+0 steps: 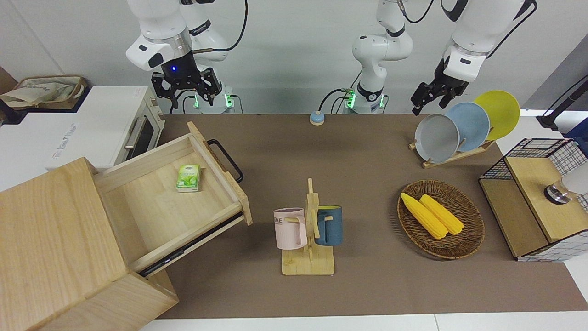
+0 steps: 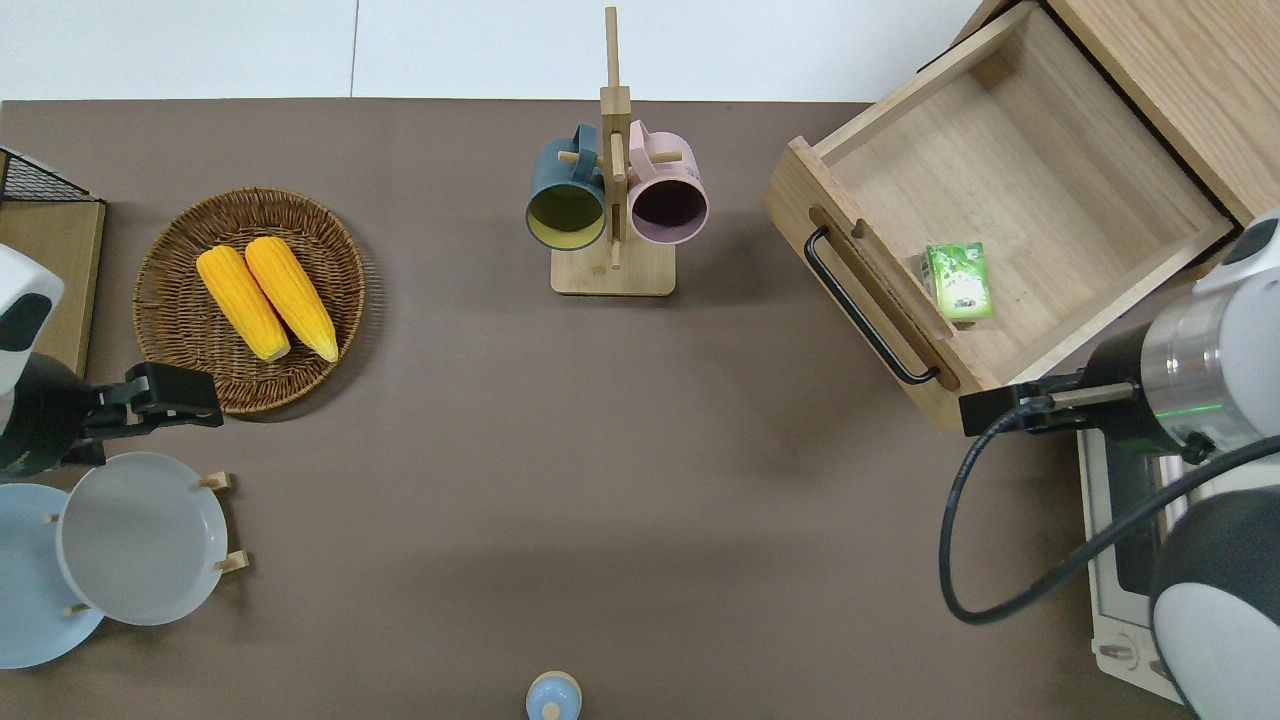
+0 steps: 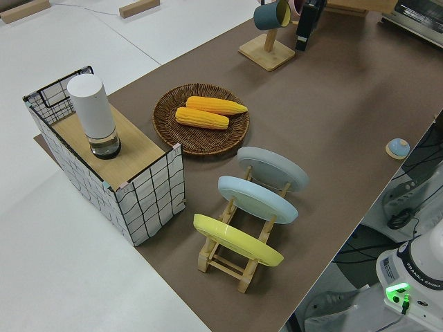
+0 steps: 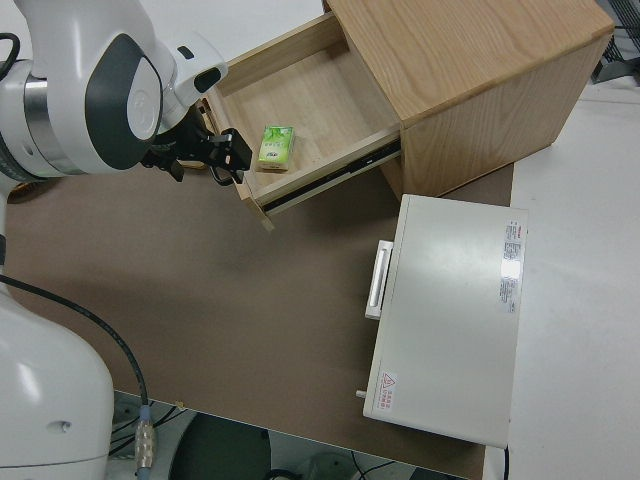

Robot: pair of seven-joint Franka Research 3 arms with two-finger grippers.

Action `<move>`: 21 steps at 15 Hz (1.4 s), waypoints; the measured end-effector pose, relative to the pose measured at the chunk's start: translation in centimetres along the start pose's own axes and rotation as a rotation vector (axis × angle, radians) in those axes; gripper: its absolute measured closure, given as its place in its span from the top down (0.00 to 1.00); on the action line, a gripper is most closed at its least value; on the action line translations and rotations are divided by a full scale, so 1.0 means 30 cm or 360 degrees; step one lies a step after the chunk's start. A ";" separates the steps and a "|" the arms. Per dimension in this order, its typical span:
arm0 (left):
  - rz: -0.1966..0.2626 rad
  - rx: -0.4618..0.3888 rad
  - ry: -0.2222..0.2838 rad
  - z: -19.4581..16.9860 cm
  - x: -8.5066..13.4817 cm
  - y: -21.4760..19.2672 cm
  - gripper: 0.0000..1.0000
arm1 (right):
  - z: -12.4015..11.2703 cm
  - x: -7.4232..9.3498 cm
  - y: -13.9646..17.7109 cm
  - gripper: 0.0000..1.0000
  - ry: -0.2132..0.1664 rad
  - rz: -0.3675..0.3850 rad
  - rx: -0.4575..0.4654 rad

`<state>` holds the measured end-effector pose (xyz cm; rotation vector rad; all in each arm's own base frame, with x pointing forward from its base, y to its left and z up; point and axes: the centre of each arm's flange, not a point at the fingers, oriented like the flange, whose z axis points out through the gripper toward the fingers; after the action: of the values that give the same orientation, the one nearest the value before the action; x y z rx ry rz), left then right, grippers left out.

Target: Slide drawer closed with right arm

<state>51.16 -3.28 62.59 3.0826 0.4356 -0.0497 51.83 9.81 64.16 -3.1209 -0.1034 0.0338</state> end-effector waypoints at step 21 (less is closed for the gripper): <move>0.0000 0.0000 0.0000 0.000 0.000 0.000 1.00 | -0.010 0.001 0.020 0.99 0.0010 0.0018 -0.0001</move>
<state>51.16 -3.28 62.59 3.0826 0.4356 -0.0496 51.90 9.19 64.46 -3.1223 -0.0857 0.0238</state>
